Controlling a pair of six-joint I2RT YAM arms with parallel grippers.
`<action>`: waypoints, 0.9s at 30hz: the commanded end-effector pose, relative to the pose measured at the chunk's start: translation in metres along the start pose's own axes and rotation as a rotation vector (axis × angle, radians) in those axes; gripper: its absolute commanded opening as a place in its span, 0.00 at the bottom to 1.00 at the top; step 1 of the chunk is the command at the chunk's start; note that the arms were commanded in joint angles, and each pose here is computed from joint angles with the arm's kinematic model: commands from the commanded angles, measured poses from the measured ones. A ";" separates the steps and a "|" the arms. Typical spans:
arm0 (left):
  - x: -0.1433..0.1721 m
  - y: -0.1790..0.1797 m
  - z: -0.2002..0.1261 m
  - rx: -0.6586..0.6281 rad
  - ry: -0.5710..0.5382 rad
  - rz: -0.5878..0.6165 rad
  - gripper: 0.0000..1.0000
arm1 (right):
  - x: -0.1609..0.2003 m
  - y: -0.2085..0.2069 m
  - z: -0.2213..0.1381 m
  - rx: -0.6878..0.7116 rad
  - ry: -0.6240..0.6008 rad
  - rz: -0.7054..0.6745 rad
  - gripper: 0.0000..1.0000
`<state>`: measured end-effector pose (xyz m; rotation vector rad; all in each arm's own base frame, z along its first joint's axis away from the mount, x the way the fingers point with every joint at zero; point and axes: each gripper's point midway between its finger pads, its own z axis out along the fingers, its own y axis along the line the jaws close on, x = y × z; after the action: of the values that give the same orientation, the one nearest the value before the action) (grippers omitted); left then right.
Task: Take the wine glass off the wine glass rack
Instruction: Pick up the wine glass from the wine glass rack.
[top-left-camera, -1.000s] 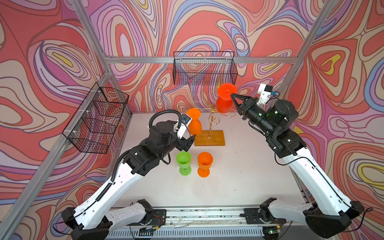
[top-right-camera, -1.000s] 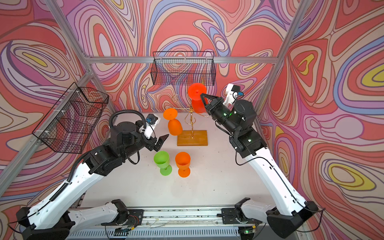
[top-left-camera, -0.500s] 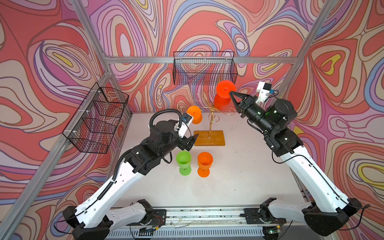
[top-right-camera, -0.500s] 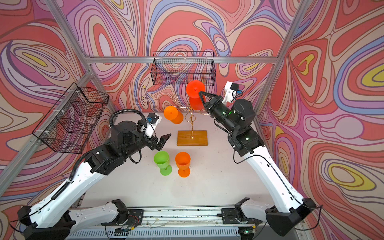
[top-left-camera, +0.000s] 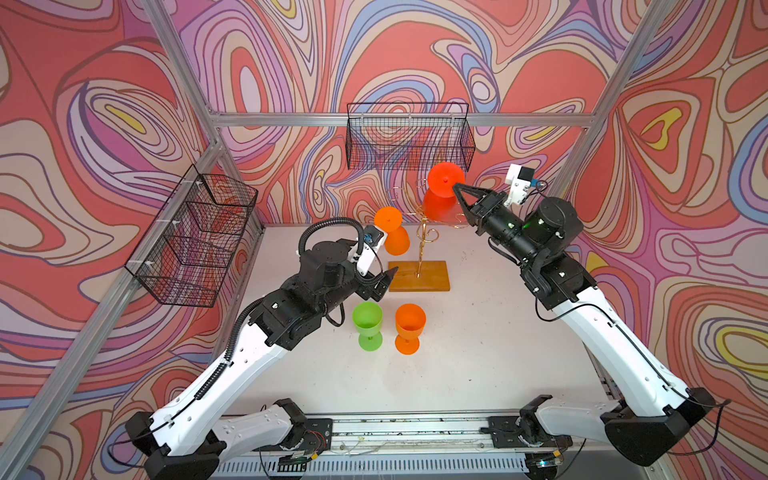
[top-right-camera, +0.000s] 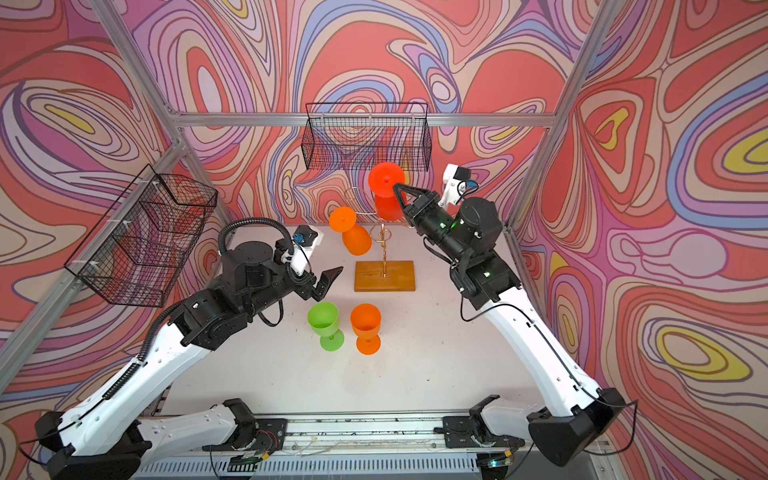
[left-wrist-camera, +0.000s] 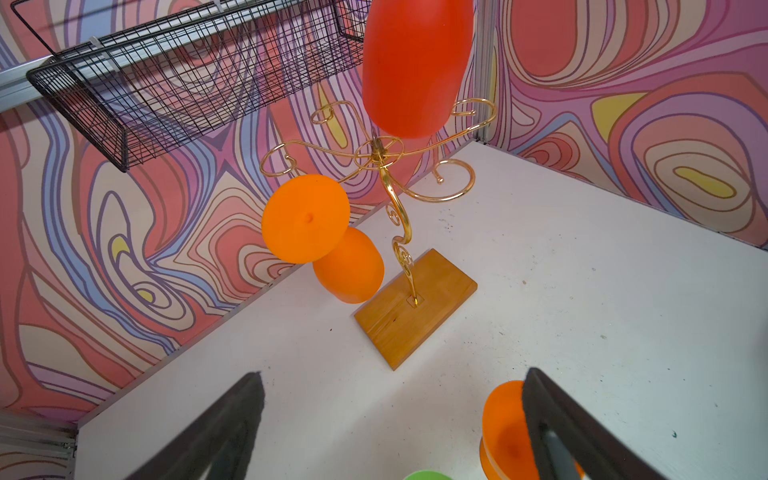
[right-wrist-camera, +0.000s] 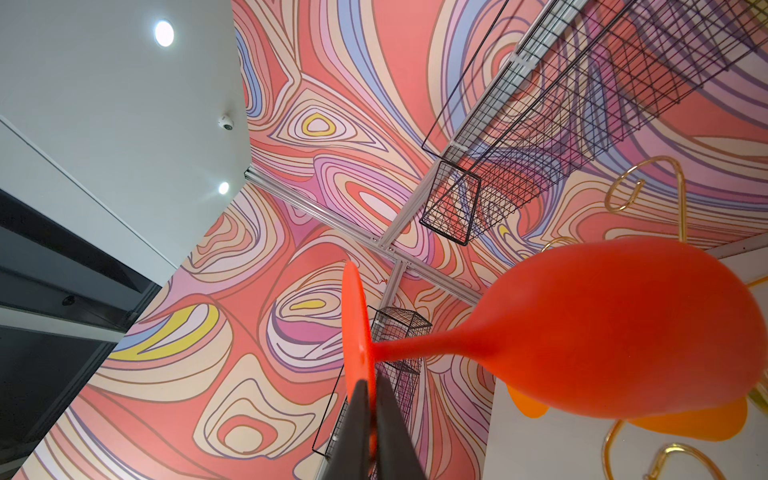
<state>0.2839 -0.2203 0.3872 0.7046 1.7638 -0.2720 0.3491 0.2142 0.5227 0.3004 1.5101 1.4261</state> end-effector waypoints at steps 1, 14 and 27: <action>-0.007 0.004 -0.002 -0.017 -0.026 -0.004 0.96 | 0.000 0.003 -0.001 -0.026 -0.007 -0.003 0.00; -0.013 0.003 0.000 -0.008 -0.056 -0.020 0.96 | -0.001 0.018 -0.002 -0.103 -0.010 -0.011 0.00; -0.052 -0.007 -0.006 0.168 -0.301 -0.065 0.96 | 0.015 0.062 0.013 -0.397 0.116 0.025 0.00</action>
<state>0.2921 -0.2334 0.4086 0.6811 1.6263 -0.4230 0.3434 0.2424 0.5484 0.1193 1.3665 1.6477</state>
